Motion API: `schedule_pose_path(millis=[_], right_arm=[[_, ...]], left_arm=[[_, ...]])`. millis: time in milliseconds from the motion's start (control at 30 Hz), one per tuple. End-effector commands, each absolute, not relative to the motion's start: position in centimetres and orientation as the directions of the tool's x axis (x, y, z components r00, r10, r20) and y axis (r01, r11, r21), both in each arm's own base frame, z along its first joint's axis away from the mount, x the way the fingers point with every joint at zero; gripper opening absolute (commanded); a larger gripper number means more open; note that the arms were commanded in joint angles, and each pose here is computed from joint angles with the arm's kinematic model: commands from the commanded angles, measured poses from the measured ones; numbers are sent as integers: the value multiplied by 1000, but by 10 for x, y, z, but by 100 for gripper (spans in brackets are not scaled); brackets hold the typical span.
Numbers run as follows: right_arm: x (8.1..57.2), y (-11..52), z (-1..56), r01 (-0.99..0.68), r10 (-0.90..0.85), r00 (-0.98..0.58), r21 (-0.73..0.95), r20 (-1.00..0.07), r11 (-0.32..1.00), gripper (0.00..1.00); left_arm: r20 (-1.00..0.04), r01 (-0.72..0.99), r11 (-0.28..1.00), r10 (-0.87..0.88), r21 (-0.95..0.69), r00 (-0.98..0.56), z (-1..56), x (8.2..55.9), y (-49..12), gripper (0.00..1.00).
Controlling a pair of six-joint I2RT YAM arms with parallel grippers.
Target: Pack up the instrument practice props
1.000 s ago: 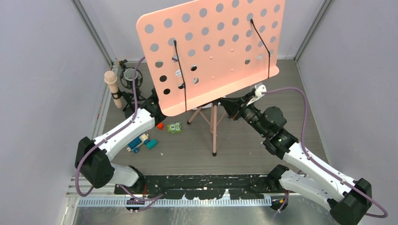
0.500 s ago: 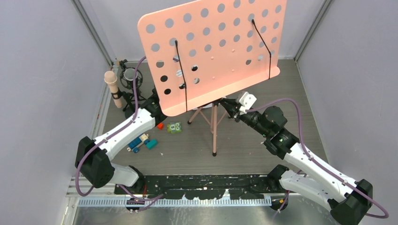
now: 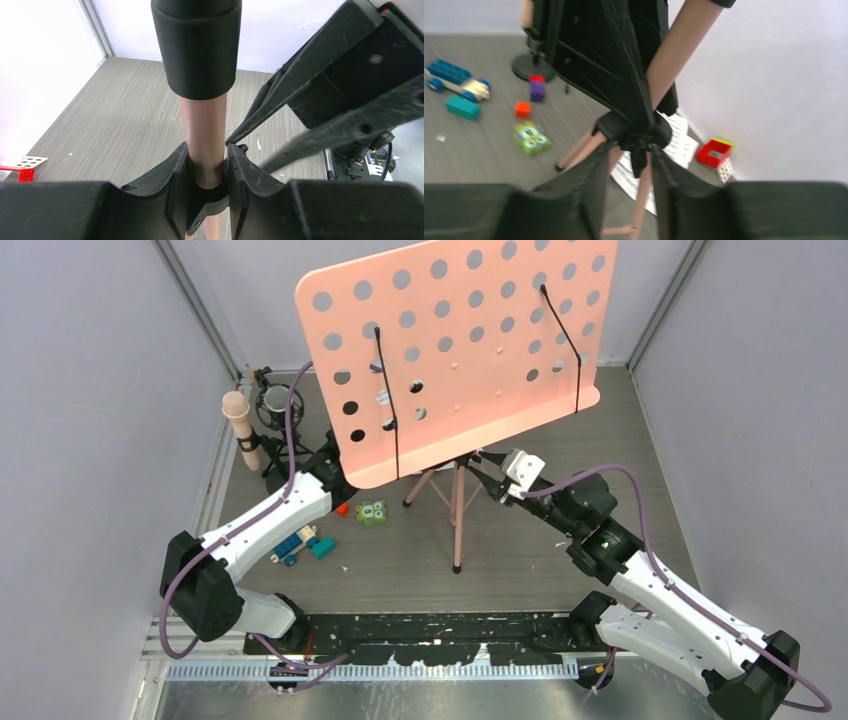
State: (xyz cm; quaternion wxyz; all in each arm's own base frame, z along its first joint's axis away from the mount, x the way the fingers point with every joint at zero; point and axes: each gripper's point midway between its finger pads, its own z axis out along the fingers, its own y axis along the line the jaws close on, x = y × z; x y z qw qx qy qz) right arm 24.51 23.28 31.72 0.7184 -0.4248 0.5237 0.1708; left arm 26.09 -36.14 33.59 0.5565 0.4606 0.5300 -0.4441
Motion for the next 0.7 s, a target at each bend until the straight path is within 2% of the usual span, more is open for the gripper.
schedule_pose_path(millis=[0, 67, 300, 400, 533, 667], right_arm=[[219, 237, 342, -733, -54, 423, -377, -905, 567, 46], [219, 232, 348, -718, -26, 424, -353, -905, 600, 53], [211, 215, 351, -708, 2, 386, -295, -922, 641, 64], [205, 206, 345, -714, 25, 331, -233, -943, 660, 66], [204, 187, 334, -682, 105, 204, -64, -973, 729, 68], [191, 187, 307, -715, 148, 141, 3, -979, 699, 70]], left_arm=[[-992, 985, 170, 111, -39, -58, 289, 251, -362, 0], [-993, 984, 177, 110, -30, -50, 290, 252, -361, 0], [-992, 982, 187, 116, -32, -55, 288, 253, -360, 0], [-992, 981, 189, 116, -29, -52, 288, 253, -360, 0], [-992, 981, 194, 116, -25, -48, 289, 254, -359, 0], [-993, 981, 190, 109, -21, -42, 293, 252, -358, 0]])
